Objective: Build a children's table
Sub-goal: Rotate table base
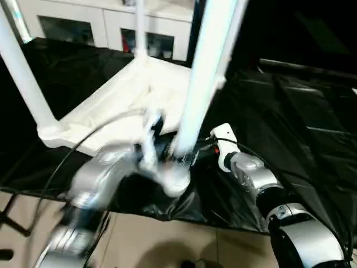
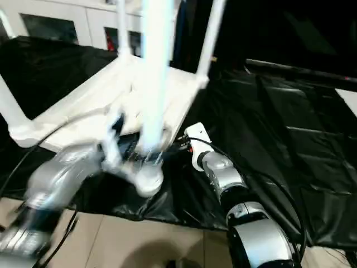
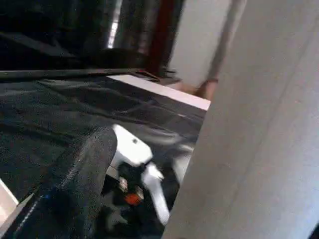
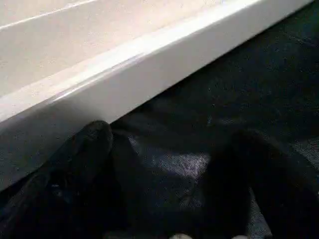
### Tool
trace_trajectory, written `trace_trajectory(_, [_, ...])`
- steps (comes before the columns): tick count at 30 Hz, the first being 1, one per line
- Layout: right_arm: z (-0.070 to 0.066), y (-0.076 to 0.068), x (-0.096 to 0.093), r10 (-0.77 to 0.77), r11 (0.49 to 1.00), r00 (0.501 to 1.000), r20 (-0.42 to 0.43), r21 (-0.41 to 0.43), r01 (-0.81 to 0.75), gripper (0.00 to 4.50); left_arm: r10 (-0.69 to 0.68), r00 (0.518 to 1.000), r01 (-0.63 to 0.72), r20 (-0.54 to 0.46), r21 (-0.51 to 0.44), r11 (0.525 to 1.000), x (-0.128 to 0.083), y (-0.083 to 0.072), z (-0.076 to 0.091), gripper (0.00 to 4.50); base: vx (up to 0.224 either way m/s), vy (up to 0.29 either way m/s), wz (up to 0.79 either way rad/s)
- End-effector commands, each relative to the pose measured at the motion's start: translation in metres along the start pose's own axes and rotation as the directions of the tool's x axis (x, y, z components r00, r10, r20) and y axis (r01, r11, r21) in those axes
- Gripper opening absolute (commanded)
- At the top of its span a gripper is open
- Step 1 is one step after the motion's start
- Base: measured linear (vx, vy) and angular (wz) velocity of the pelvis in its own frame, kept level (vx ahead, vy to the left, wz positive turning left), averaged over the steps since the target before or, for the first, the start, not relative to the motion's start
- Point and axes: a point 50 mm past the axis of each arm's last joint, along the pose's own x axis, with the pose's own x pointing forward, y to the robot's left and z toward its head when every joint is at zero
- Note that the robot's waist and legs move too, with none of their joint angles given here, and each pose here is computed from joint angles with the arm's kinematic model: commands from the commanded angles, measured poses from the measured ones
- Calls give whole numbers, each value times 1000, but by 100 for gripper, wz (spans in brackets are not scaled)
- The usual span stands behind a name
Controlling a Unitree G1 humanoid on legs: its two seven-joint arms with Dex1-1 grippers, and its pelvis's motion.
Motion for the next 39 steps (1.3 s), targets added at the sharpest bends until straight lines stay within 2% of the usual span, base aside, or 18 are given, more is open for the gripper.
trace_trajectory(1, [8, 1, 2, 8, 1000, 1000, 17, -5, -8, 444, 7, 1000, -6, -14, 16, 1000, 4, 0, -1, 448, 0, 0, 0])
trace_trajectory(5, [8, 1, 2, 8, 1000, 1000, 17, -5, -8, 444, 7, 1000, -6, -14, 16, 1000, 4, 0, -1, 448, 0, 0, 0])
trace_trajectory(7, [7, -7, -1, -23, 1000, 999, 31, 9, 23, 444, 107, 994, -107, 14, 55, 993, 12, 12, 4, 448, 0, 0, 0])
trace_trajectory(9, [-3, -28, -21, -19, 1000, 997, 69, 20, 17, 444, 233, 971, -237, 44, 120, 964, 22, 21, 4, 448, 0, 0, 0])
trace_trajectory(11, [-8, -36, -35, 25, 1000, 996, 91, -12, -24, 444, 242, 970, -245, 41, 149, 958, 21, 21, 1, 448, 0, 0, 0])
trace_trajectory(14, [-5, -36, -47, 100, 995, 988, 117, -42, -95, 444, 138, 990, -136, 1, 163, 977, 11, 18, -4, 448, 0, 0, 0])
trace_trajectory(17, [-5, -42, -63, 164, 982, 981, 105, -115, -152, 444, -8, 992, 23, -129, 116, 993, -6, 15, -18, 448, 0, 0, 0])
trace_trajectory(18, [-5, -42, -63, 164, 982, 981, 105, -115, -152, 444, -8, 992, 23, -129, 116, 993, -6, 15, -18, 448, 0, 0, 0])
trace_trajectory(20, [-1, -49, -79, 204, 968, 974, 98, -167, -186, 444, -50, 977, 77, -208, 123, 989, -10, 18, -22, 448, 0, 0, 0])
trace_trajectory(22, [8, -55, -94, 248, 956, 963, 101, -189, -226, 444, -36, 956, 93, -291, 183, 979, -18, 31, -22, 448, 0, 0, 0])
trace_trajectory(24, [14, -56, -102, 283, 942, 955, 92, -216, -258, 444, 10, 944, 67, -328, 222, 973, -23, 40, -21, 448, 0, 0, 0])
trace_trajectory(25, [14, -56, -102, 283, 942, 955, 92, -216, -258, 448, 10, 944, 67, -328, 222, 973, -23, 40, -21, 431, 0, 0, 0])
trace_trajectory(27, [25, -50, -112, 363, 903, 929, 64, -271, -334, 450, 63, 917, 45, -395, 259, 965, -35, 54, -19, 420, 0, 0, 0])
trace_trajectory(31, [32, -43, -119, 421, 871, 906, 43, -299, -391, 450, 57, 889, 80, -454, 278, 957, -46, 58, -17, 400, 0, 0, 0])
trace_trajectory(36, [39, -24, -123, 539, 784, 841, -45, -339, -520, 450, 59, 787, 181, -614, 322, 929, -64, 67, -20, 367, 0, 0, 0])
trace_trajectory(37, [39, -23, -123, 542, 782, 839, -48, -339, -524, 450, 60, 784, 185, -618, 324, 928, -65, 68, -20, 340, 0, 0, 0])
trace_trajectory(39, [39, -20, -123, 550, 774, 833, -58, -339, -535, 450, 66, 772, 190, -632, 329, 925, -67, 70, -20, 329, 0, 0, 0])
